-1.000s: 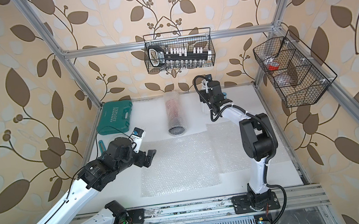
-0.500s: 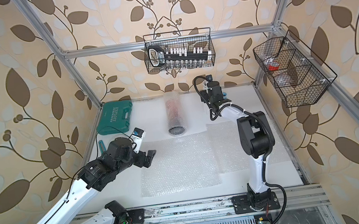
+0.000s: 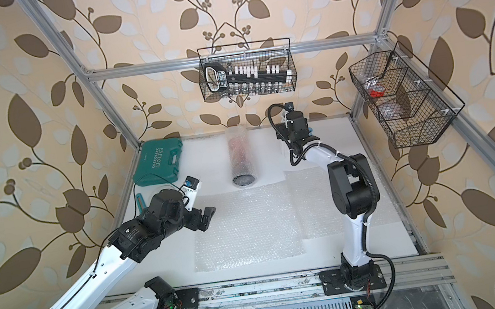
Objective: Unwrap the vase from the bubble wrap
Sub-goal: Place the vase at the center of the board, then move the bubble wrap onto the bubble wrap.
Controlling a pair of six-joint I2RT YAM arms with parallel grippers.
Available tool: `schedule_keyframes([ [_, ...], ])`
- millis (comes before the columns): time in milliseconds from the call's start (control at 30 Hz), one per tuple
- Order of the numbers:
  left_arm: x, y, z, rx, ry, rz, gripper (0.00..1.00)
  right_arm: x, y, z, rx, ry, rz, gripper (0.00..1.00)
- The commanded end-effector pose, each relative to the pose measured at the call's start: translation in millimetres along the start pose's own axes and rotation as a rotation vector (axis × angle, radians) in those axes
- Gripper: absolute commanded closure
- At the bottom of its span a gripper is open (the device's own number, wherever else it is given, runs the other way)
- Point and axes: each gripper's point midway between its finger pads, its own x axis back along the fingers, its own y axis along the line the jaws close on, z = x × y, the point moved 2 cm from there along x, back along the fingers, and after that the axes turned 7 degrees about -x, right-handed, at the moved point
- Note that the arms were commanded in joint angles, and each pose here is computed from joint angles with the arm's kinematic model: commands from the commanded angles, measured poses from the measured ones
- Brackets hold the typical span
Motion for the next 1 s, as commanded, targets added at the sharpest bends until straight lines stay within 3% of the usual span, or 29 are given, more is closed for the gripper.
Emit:
schedule_keyframes([
  [0, -0.6, 1.1, 2.1, -0.021, 0.006, -0.006, 0.01, 23.5, 0.7, -33.7, -0.027, -0.044, -0.024, 0.08],
  [367, -1.4, 0.9, 2.9, -0.01, 0.013, -0.005, 0.01, 92.2, 2.7, 2.3, -0.117, 0.207, -0.126, 0.07],
  [467, 1.4, 1.9, -0.4, 0.102, 0.012, -0.009, 0.01, 115.5, 5.6, 27.0, -0.156, 0.304, -0.175, 0.08],
  [633, -13.1, -14.7, 1.2, 0.34, 0.01, 0.092, 0.01, 153.5, 8.2, 67.3, -0.202, 0.433, -0.245, 0.09],
  [800, -42.9, -31.5, 19.5, 0.446, 0.079, 0.176, 0.01, 185.6, 3.5, 91.8, -0.198, 0.501, -0.26, 0.1],
  [967, -74.7, -33.4, 51.0, 0.504, 0.143, 0.158, 0.01, 207.4, -7.0, 127.7, -0.203, 0.607, -0.225, 0.12],
])
